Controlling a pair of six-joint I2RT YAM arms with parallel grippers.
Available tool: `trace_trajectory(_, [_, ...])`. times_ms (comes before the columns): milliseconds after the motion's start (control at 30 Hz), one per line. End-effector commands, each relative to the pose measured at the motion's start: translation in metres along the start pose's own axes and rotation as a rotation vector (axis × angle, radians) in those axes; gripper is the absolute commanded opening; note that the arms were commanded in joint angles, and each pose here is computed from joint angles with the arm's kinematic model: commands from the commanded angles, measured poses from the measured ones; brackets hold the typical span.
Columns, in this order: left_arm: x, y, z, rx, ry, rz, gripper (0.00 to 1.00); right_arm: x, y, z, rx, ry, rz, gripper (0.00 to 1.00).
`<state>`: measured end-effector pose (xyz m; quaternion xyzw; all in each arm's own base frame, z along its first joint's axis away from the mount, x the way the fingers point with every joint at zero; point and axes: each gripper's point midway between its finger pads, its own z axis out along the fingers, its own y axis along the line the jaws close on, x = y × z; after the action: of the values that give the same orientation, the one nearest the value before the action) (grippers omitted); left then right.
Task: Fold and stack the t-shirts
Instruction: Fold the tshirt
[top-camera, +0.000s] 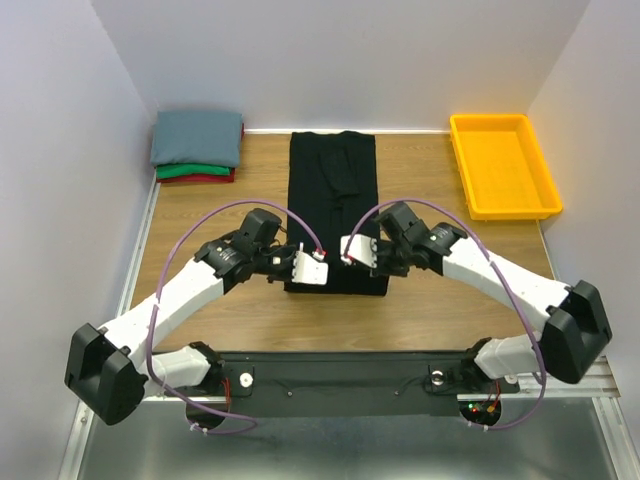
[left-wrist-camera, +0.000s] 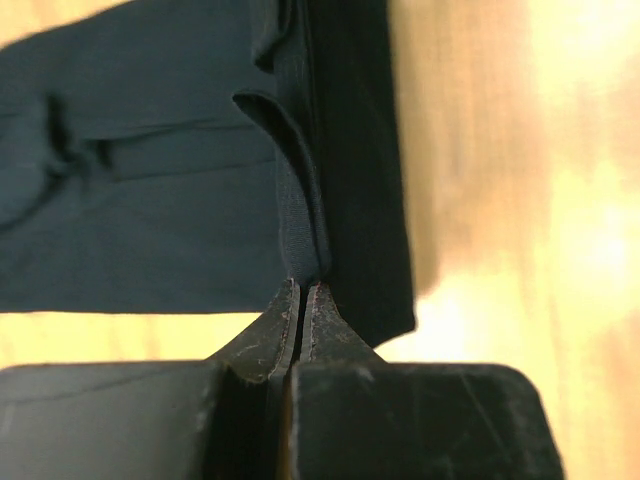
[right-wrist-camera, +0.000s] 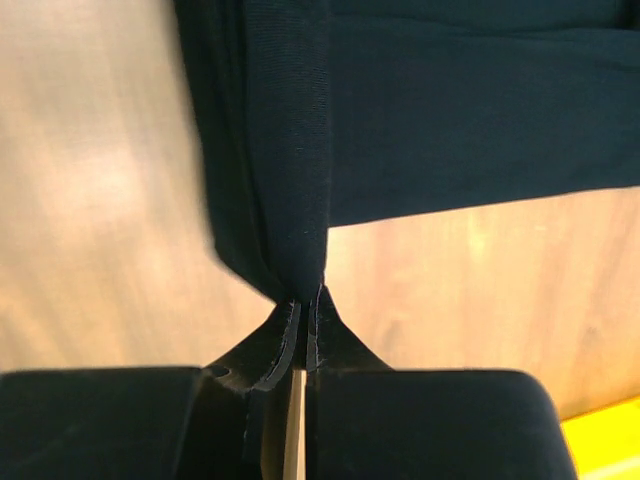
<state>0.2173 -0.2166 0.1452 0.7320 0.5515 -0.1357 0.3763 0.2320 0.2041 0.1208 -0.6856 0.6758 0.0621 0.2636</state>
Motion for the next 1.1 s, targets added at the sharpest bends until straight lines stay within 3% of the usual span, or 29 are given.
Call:
trace_trajectory(0, [0.004, 0.038, 0.006, -0.088, 0.01, 0.134, 0.0, -0.016, -0.06, -0.003, 0.121, -0.061, -0.064, 0.01])
trace_trajectory(633, [0.067, 0.149, 0.04, -0.137, 0.073, 0.23, 0.0, 0.009, -0.184, 0.05, 0.172, -0.054, -0.035, 0.01])
trace_trajectory(1067, [0.101, 0.194, 0.073, -0.138, 0.079, 0.216, 0.0, 0.028, -0.217, 0.09, 0.161, -0.022, -0.001, 0.0])
